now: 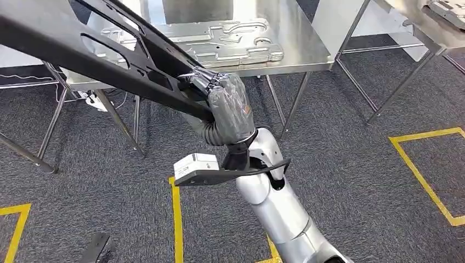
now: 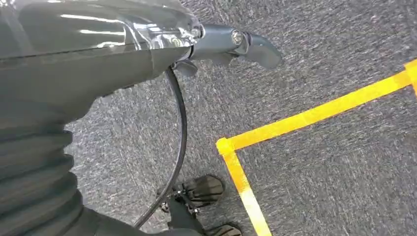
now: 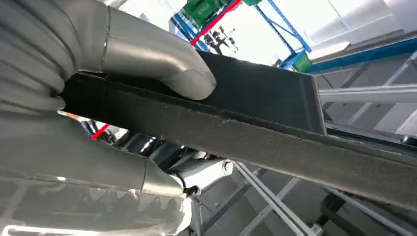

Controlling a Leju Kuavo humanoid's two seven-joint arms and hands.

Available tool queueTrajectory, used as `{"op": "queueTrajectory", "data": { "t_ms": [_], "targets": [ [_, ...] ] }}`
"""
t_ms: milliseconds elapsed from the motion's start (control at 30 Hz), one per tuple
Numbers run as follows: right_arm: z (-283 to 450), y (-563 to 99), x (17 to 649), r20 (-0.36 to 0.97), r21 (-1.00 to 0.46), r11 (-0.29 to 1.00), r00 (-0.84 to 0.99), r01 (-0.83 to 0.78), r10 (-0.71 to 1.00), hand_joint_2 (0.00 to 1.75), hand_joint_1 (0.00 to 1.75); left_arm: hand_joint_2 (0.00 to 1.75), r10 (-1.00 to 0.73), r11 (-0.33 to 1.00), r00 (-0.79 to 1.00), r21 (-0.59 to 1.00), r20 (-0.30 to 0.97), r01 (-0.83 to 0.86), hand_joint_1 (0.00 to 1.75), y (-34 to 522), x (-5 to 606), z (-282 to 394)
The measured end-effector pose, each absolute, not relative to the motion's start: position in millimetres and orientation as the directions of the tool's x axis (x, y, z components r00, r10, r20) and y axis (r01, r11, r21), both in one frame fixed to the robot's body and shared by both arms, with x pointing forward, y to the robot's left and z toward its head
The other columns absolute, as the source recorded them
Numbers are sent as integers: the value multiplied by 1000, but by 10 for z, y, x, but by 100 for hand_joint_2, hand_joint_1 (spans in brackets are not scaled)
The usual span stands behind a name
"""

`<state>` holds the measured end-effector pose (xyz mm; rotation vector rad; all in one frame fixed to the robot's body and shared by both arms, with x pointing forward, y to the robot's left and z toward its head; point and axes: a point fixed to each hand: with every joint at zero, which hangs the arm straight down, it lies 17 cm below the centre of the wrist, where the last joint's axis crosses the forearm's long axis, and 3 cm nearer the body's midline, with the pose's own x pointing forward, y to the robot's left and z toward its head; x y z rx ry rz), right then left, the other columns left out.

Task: Take the parts from the cabinet and place them on the table.

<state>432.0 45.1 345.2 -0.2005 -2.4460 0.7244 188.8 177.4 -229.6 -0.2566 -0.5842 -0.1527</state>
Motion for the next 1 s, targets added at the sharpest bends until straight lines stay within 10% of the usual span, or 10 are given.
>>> {"op": "queueTrajectory", "data": {
  "t_ms": [1000],
  "targets": [
    [3384,430,4332,497,-545,838,-811,-14,310,175,175,175,-99,952,822,-187,561,243,0,1696,1819,-2309]
  ]
}}
